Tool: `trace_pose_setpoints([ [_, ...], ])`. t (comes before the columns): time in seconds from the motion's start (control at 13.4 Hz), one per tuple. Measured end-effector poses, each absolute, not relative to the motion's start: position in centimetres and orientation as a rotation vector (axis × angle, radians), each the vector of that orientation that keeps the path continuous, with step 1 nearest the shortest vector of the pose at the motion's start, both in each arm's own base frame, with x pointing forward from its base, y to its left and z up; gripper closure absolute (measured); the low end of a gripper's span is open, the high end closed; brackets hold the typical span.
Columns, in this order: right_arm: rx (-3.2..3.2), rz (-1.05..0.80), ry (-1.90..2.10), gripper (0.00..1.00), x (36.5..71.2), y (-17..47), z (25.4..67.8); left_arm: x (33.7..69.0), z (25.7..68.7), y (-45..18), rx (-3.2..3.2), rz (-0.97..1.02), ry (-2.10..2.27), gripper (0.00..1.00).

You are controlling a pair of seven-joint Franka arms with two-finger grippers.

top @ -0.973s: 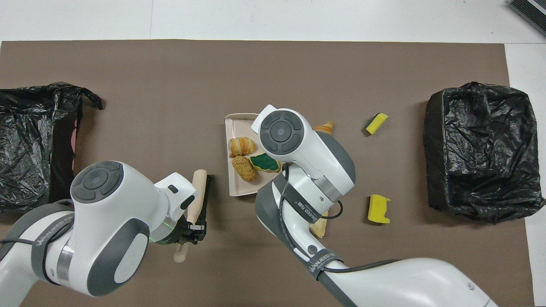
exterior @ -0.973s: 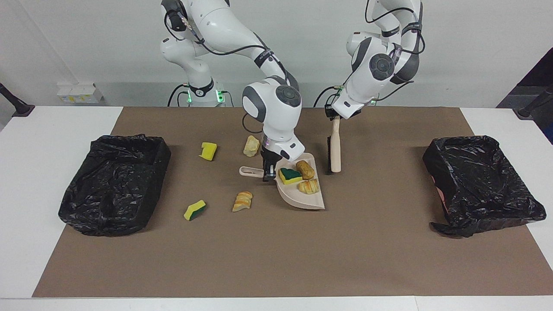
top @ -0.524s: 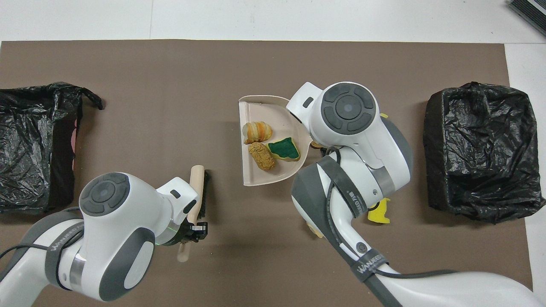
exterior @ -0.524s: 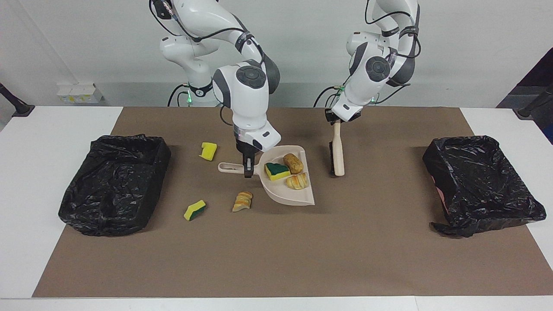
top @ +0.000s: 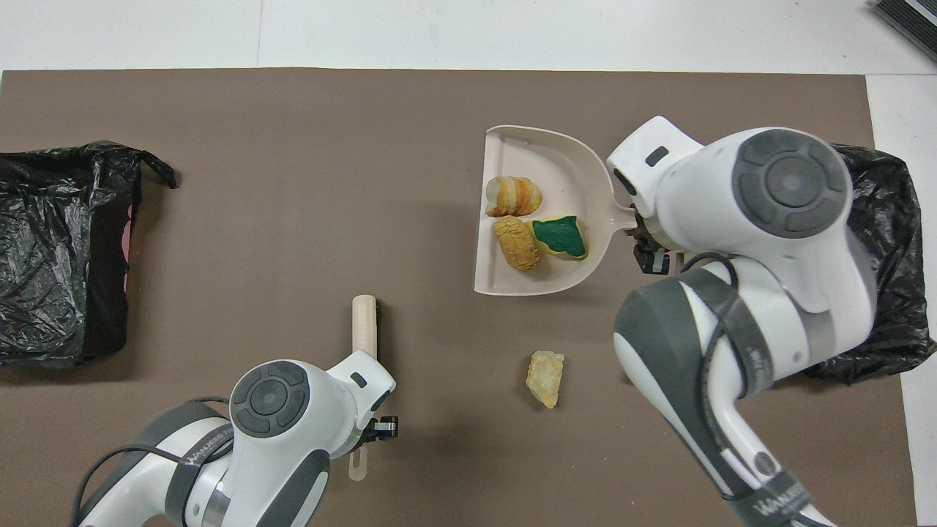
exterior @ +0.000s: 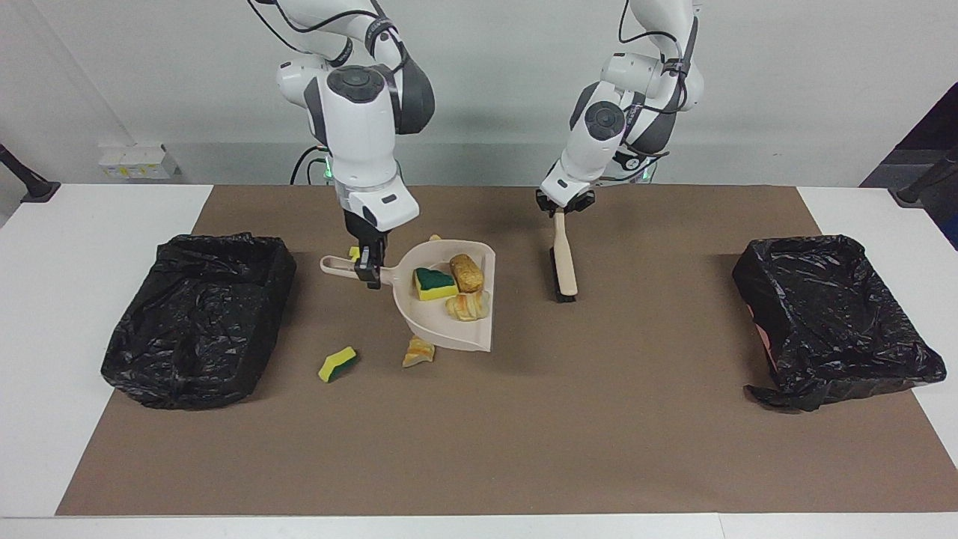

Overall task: Sweep and dump trash in bin
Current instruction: 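Carry the loaded dustpan with the right gripper over the nearby trash bag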

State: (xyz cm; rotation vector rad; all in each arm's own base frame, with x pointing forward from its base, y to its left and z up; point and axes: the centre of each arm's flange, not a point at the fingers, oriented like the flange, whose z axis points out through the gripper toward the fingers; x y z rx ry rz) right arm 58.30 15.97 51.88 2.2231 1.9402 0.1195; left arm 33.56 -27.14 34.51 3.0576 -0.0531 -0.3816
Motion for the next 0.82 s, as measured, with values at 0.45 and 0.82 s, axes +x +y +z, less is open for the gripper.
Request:
trace_pose_setpoints([
  [0.45,2.281,0.108,1.9,0.68,58.7,-0.2,53.7,32.1,33.3,-28.6,3.072,-0.368,-0.012,0.76],
  [0.82,2.312,0.014,1.901,0.68,56.4,-14.8,53.2,32.1,32.8,-28.5,3.076,-0.379,-0.002,0.86],
])
